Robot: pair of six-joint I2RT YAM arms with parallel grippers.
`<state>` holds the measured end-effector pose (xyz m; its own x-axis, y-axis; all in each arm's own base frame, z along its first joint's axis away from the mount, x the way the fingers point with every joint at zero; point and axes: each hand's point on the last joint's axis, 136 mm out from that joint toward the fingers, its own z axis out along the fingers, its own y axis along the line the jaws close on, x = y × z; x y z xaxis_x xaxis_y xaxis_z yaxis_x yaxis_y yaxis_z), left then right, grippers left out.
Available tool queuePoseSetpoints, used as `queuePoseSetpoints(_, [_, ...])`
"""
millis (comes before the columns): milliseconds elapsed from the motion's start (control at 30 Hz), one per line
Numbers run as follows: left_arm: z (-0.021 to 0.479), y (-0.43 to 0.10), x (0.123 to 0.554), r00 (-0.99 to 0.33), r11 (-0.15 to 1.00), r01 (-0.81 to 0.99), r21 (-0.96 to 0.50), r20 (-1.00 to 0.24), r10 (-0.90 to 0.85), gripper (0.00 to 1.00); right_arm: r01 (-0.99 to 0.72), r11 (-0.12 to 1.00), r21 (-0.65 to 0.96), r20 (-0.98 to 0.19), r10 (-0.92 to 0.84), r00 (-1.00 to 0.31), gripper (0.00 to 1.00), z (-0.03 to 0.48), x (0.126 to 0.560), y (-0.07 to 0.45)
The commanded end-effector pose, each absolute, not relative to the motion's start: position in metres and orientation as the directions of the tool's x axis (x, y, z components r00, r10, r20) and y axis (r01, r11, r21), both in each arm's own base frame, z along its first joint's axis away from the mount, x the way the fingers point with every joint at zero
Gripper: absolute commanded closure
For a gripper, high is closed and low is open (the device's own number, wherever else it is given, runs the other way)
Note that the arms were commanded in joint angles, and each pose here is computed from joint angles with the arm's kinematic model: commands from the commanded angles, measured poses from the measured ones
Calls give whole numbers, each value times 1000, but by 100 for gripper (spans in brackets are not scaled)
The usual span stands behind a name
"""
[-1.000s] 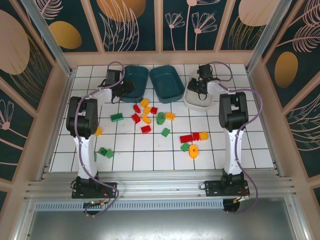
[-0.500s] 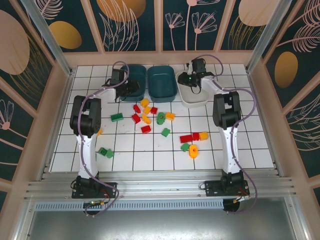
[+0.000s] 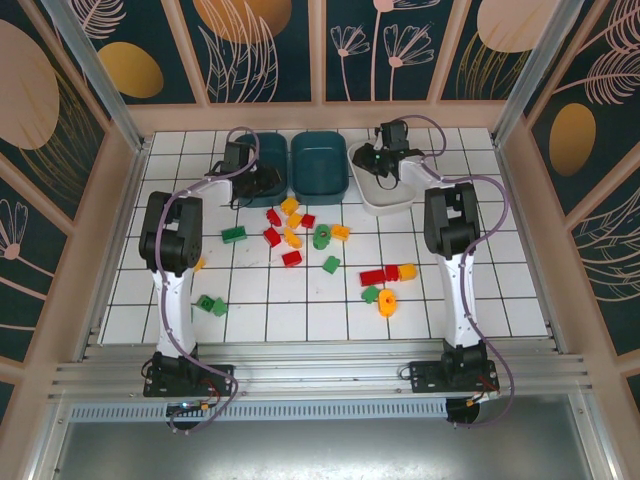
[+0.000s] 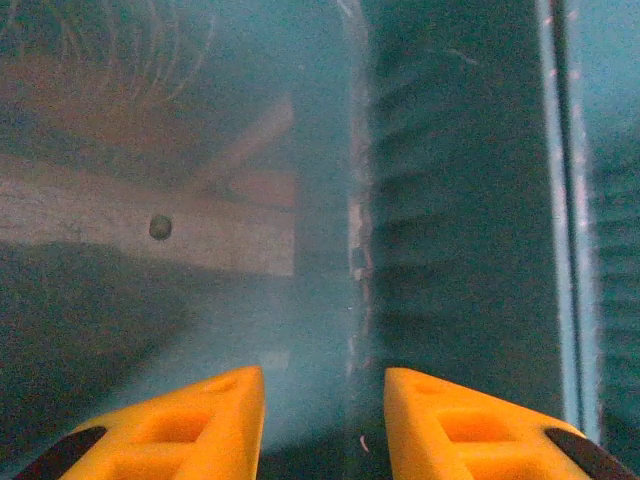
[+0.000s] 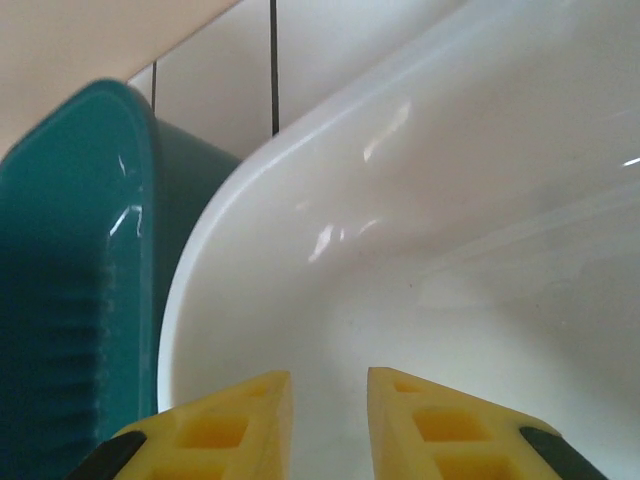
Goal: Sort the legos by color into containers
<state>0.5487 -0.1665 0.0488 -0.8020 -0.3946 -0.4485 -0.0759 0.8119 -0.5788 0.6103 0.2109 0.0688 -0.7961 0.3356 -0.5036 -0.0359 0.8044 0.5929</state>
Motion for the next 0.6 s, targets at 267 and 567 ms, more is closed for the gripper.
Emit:
queuePoseSetpoints(267, [83,-169,536,-791,834,27,-551,-522,-319,59,16,745,667,-489,454,-745,74,66,653,214])
queuePoseSetpoints(567, [80,-171,537,-799,832,35,-553,-516,-310,58,8,706,708,-496,504,-707,70,88,676,208])
